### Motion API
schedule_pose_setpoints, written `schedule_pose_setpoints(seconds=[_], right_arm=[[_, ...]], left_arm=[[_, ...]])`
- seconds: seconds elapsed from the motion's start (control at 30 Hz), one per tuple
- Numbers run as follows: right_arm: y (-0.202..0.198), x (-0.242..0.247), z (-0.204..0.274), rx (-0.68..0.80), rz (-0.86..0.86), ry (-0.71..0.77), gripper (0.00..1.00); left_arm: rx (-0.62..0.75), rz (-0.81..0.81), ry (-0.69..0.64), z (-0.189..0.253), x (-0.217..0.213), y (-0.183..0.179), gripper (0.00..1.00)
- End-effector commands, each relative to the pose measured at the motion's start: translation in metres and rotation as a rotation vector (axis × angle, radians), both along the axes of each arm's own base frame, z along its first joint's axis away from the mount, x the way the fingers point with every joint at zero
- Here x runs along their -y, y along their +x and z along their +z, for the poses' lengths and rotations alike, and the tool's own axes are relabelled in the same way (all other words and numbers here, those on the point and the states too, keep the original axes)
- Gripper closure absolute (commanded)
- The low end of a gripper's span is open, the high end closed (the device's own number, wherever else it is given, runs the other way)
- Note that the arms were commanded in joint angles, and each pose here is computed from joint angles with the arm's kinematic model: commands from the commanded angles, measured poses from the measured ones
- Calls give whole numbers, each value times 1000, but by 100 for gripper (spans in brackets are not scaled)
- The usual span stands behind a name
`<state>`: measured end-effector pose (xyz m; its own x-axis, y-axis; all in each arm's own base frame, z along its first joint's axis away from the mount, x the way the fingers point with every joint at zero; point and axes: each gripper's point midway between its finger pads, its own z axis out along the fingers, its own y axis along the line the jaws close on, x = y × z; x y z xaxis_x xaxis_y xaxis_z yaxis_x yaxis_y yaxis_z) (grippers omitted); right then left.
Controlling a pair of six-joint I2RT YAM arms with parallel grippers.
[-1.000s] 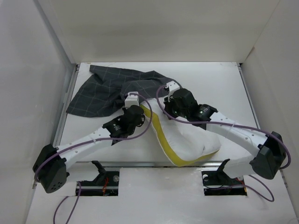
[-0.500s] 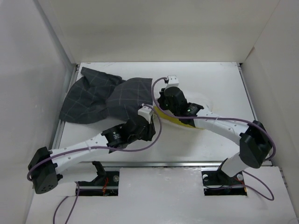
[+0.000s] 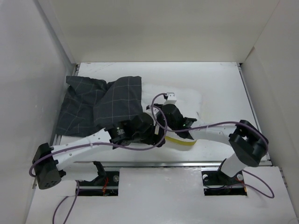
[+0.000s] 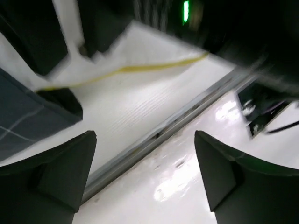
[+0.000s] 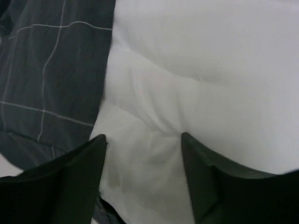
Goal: Put the pillow into the pillowcase
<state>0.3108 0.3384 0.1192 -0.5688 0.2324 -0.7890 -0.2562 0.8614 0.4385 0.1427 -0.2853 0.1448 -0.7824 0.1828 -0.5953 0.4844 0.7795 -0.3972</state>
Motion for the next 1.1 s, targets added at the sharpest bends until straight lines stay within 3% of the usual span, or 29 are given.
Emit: schedule_pose_setpoints(seconds=[0.0, 0.03, 0.07, 0.17, 0.27, 0.37, 0.4, 0.47, 0.5, 0.53, 0.6, 0.67, 0.83, 1.07], right_arm=[[-11, 4, 45, 76, 31, 68, 25], [-12, 14, 63, 119, 19, 68, 20], [-10, 24, 71, 143, -18, 55, 13], [3, 50, 87, 160, -90, 1, 9], [25, 73, 96, 138, -91, 11, 8], [58, 107, 100, 138, -129, 8, 8], [65, 113, 102, 163, -113, -39, 8], [82, 121, 115, 203, -99, -90, 8], [91, 123, 106, 206, -69, -164, 7], [99, 126, 105, 207, -68, -193, 7], [116, 135, 101, 188, -85, -234, 7], [134, 157, 104, 186, -145, -254, 7], [177, 194, 73, 56, -212, -227, 7], [226, 244, 65, 5, -381, -301, 6]], left_arm=[[161, 109, -123, 85, 9, 30, 13], [173, 155, -101, 89, 4, 37, 0], [191, 219, -83, 104, -6, 49, 0], [232, 472, 2, 116, -39, 103, 0], [224, 613, 132, 106, -70, 157, 0], [200, 656, 201, 93, -84, 202, 0], [199, 676, 257, 85, -93, 232, 0], [186, 652, 313, 75, -96, 258, 0], [151, 629, 387, 47, -94, 277, 0], [183, 661, 410, 65, -102, 296, 0], [204, 745, 536, 64, -123, 317, 0], [181, 751, 564, 63, -128, 341, 0], [265, 522, 345, 82, -94, 355, 0], [244, 430, 234, 99, -117, 354, 0]])
